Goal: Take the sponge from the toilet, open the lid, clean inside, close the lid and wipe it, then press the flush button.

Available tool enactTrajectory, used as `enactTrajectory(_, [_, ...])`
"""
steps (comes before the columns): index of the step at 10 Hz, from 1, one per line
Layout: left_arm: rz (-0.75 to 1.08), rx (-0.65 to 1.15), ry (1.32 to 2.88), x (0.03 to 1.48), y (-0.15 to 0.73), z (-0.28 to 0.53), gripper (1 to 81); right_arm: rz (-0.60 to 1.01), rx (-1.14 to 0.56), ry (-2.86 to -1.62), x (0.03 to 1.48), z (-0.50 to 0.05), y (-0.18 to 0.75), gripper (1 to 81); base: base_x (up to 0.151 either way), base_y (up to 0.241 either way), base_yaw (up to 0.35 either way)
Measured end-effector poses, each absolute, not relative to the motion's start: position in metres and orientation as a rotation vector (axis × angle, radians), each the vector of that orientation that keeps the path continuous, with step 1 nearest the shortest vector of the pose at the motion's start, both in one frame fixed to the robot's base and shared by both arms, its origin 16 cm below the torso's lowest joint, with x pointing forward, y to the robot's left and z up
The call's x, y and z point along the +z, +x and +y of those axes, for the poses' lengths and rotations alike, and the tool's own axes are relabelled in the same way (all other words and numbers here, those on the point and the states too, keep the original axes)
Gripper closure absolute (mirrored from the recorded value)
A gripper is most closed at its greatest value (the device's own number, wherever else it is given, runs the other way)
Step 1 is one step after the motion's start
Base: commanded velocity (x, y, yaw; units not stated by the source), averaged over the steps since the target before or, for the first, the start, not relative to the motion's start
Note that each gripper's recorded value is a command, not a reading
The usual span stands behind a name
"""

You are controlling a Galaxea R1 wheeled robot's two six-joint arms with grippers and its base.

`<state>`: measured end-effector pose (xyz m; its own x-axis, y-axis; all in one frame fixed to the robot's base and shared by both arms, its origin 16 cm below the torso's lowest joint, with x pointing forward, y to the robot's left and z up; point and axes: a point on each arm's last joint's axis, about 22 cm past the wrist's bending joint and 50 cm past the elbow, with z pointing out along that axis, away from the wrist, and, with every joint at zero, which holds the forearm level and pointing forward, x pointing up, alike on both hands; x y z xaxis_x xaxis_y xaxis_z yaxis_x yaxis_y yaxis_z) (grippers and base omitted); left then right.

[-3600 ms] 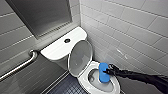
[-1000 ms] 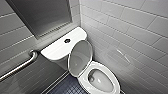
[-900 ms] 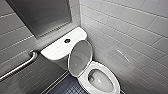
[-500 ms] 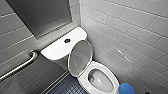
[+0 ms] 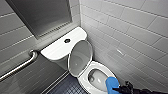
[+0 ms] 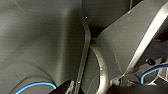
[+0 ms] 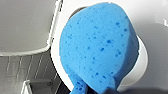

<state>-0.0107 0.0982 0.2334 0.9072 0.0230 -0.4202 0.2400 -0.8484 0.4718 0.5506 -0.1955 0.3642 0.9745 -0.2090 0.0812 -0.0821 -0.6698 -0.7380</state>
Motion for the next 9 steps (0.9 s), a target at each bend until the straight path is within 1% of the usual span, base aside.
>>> enactTrajectory(1, [0.189, -0.550, 2.537, 0.233, -0.011, 0.098, 1.0, 0.170, -0.201, -2.315, 0.360, -0.186, 0.566, 81.1, 0.000, 0.000, 0.000])
enactTrajectory(4, [0.189, -0.551, 2.537, 0.233, -0.011, 0.098, 1.0, 0.087, -0.206, -2.295, 0.364, -0.138, 0.606, 81.1, 0.000, 0.000, 0.000])
enactTrajectory(6, [0.189, -0.551, 2.537, 0.234, -0.011, 0.098, 1.0, 0.062, -0.156, -2.295, 0.357, -0.113, 0.602, 81.1, 0.000, 0.000, 0.000])
enactTrajectory(9, [0.212, -0.543, 2.543, 0.234, -0.011, 0.100, 1.0, 0.048, -0.152, -2.296, 0.353, -0.092, 0.621, 81.1, 0.000, 0.000, 0.000])
